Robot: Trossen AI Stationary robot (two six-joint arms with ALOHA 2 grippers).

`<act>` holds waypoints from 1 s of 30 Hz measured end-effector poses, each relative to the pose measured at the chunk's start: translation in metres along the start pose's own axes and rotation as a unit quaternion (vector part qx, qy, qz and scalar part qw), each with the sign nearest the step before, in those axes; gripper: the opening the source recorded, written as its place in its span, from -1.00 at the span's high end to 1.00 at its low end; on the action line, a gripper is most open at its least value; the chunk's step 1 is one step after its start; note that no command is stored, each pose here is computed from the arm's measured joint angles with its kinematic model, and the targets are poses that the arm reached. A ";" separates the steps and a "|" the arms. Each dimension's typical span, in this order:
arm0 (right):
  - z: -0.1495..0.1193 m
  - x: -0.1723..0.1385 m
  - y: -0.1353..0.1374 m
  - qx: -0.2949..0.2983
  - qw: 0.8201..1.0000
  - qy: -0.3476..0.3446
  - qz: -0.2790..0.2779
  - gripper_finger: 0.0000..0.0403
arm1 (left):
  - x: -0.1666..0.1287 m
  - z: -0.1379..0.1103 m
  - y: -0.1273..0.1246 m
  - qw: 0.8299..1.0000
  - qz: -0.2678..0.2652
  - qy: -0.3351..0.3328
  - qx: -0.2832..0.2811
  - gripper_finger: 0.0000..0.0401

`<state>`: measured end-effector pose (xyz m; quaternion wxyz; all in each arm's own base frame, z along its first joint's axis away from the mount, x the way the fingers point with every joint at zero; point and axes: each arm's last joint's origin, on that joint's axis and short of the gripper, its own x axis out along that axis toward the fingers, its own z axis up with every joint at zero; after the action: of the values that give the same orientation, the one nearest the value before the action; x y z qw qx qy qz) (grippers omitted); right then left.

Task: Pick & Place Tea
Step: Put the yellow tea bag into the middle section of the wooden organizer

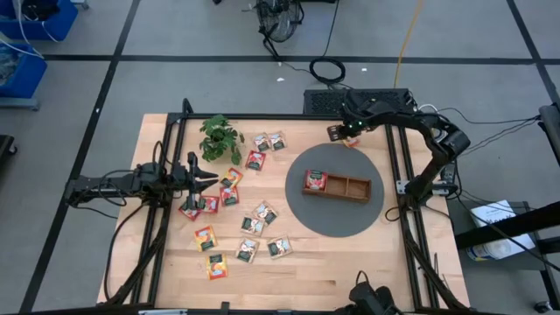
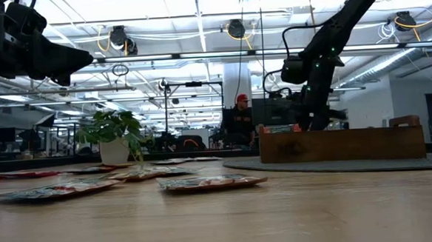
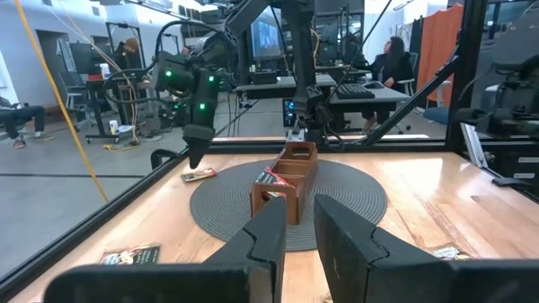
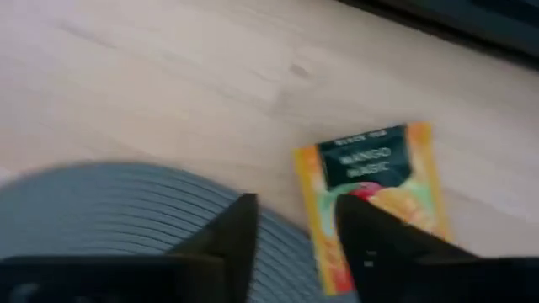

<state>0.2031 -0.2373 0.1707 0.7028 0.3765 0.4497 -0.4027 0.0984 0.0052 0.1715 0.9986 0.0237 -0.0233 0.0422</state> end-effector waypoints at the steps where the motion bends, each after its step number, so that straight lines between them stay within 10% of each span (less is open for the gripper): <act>1: -0.001 0.000 0.001 -0.014 1.000 0.002 -0.013 0.12 | 0.000 0.000 0.000 1.000 0.000 0.000 0.000 0.64; 10: -0.012 0.011 -0.006 -0.029 0.995 0.037 -0.084 -0.53 | 0.000 0.000 0.000 1.000 0.000 0.000 0.000 0.64; 30: -0.014 0.028 -0.033 0.043 0.991 0.068 -0.105 -0.18 | 0.000 0.000 0.000 1.000 0.000 0.000 0.000 0.64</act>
<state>0.1762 -0.2436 0.1350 0.6077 0.3830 0.5159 -0.4667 0.0983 0.0052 0.1716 0.9986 0.0237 -0.0234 0.0422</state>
